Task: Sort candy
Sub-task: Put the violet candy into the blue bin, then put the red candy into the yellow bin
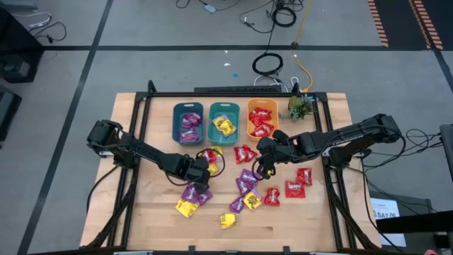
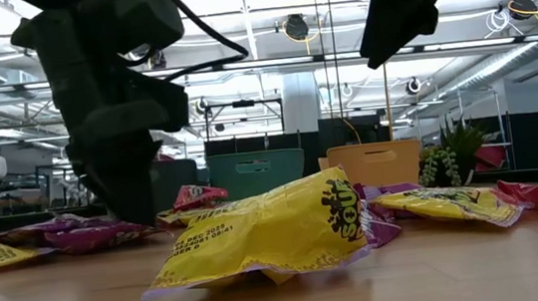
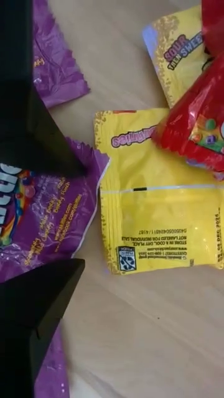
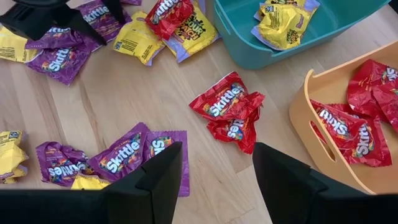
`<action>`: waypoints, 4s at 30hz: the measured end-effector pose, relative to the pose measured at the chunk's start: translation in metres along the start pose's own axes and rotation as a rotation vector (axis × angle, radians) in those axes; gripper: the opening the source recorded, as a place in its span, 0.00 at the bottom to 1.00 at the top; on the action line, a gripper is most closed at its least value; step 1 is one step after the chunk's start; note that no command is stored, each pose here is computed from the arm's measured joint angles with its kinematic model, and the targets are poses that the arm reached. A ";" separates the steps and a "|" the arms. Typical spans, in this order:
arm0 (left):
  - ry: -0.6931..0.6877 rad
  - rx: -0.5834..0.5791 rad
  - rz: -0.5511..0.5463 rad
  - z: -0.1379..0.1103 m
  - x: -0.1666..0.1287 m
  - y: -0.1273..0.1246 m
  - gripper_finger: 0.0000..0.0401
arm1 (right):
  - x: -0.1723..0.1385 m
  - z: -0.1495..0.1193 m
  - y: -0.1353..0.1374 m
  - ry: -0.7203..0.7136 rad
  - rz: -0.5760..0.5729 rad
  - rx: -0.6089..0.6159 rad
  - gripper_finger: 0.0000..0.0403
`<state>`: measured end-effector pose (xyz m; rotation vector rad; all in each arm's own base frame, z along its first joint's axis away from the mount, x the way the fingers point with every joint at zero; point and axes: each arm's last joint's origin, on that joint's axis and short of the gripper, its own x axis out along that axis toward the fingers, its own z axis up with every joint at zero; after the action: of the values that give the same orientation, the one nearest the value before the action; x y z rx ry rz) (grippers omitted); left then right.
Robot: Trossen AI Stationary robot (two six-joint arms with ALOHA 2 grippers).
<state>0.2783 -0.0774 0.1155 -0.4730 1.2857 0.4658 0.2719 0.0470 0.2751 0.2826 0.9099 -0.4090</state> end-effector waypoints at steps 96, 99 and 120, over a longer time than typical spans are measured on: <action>-0.371 0.119 -0.226 0.044 -0.201 0.149 0.27 | 0.009 -0.090 -0.039 0.696 -0.486 0.796 0.46; -0.384 0.106 -0.266 0.037 -0.206 0.141 0.27 | 0.011 -0.115 -0.050 0.701 -0.452 0.848 0.46; -0.343 0.106 -0.317 0.018 -0.208 0.106 0.27 | 0.044 -0.169 -0.069 0.594 -0.370 0.866 0.20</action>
<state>0.1868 0.0062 0.3143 -0.4740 0.8803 0.1994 0.1454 0.0442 0.1362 1.0774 1.3332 -1.0986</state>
